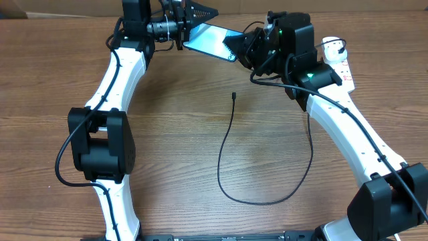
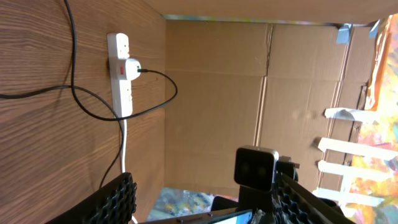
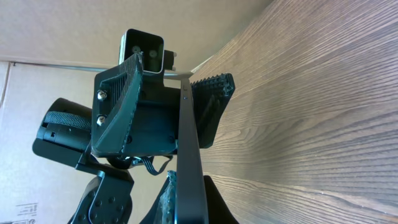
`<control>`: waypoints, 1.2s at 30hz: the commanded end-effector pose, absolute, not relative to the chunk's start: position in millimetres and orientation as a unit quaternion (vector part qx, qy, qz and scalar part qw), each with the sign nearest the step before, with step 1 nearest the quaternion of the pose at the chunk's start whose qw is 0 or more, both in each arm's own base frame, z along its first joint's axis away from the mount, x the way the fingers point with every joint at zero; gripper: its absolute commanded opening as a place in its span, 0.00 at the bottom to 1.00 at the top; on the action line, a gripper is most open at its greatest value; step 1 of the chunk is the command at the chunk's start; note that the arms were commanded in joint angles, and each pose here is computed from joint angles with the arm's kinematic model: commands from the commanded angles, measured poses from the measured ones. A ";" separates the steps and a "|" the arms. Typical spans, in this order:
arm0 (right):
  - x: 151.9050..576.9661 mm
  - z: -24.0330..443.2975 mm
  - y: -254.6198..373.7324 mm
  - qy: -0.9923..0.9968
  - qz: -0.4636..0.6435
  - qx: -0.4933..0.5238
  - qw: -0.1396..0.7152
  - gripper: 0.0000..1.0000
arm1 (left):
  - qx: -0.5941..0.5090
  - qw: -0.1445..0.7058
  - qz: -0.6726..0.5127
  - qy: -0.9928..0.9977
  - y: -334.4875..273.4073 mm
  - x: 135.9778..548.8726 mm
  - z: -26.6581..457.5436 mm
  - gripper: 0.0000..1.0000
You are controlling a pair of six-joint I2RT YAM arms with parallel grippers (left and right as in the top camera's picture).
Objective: Plug charger to phone and switch on socket
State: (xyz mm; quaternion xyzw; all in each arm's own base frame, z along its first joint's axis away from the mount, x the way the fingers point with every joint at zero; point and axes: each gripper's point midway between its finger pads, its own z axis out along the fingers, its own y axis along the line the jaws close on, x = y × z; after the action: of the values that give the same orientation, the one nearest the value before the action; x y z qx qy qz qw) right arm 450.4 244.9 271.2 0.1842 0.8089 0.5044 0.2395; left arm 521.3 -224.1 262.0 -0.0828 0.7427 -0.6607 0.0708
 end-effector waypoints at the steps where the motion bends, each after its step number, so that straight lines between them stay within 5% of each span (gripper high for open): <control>1: 458.7 264.5 230.7 0.807 0.507 0.182 0.240 0.04 | -0.050 0.069 -0.674 0.734 -235.0 509.5 288.3 0.66; 14: 480.7 298.9 179.4 0.765 0.558 0.170 0.274 0.04 | -0.026 0.064 -0.678 0.731 -238.0 502.6 290.3 0.75; 36: 491.5 290.7 171.2 0.764 0.533 0.221 0.289 0.04 | -0.071 0.111 -0.649 0.749 -279.4 515.6 279.1 0.68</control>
State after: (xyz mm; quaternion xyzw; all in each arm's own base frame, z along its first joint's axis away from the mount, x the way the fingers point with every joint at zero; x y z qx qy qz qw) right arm 489.7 173.4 280.5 0.2169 0.7713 0.5326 0.2728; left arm 504.1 -270.6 263.8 -0.0587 0.7450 -0.6624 0.0513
